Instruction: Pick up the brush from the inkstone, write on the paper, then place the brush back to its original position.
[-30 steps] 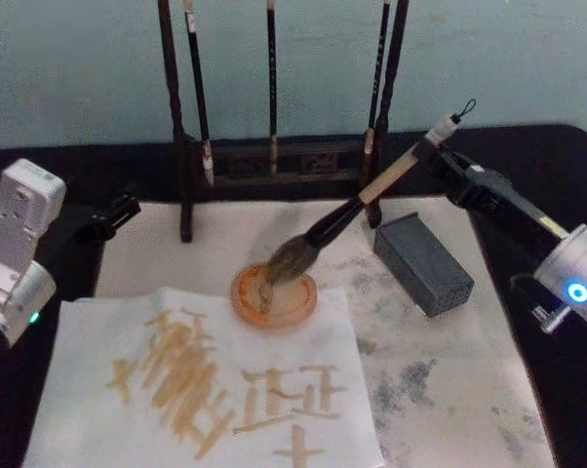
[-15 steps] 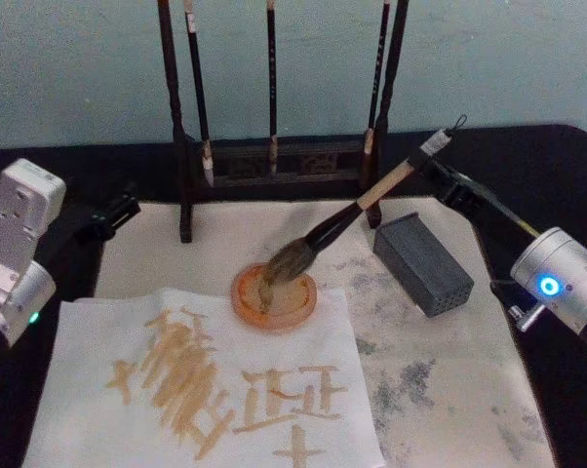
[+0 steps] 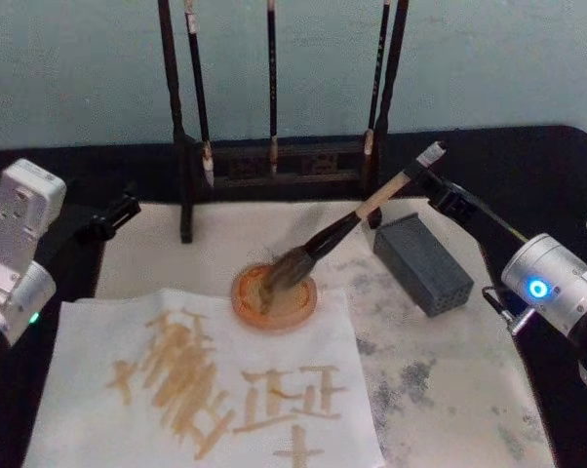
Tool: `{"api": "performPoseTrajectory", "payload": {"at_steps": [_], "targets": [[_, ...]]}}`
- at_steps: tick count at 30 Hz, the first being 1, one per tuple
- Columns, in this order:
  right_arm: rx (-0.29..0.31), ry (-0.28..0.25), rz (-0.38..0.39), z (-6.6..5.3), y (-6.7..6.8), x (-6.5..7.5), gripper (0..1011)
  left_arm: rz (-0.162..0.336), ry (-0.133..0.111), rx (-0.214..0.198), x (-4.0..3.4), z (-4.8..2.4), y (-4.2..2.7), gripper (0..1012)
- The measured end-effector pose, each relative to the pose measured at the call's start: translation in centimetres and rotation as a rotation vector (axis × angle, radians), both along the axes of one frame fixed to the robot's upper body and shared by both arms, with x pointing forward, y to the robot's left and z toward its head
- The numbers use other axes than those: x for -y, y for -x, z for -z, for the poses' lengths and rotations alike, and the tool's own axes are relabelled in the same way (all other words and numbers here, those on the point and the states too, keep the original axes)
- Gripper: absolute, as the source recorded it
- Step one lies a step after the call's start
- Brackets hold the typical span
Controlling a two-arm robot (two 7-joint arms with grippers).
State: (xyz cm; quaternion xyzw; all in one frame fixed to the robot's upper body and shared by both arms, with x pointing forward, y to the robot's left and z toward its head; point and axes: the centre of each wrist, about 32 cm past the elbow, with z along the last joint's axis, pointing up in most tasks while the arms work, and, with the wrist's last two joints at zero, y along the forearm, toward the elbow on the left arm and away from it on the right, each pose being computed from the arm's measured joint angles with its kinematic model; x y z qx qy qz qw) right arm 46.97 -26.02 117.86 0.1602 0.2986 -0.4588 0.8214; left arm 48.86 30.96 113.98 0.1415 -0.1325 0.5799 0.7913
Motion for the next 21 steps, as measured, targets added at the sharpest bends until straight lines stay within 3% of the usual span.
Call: {"api": "performPoseTrajectory", "payload": {"at_steps": [21], "targets": [[-0.015, -0.020, 0.006, 0.72, -0.33, -0.55, 154, 0.000, 0.000, 0.000, 0.00, 0.00, 0.00, 1002]]}}
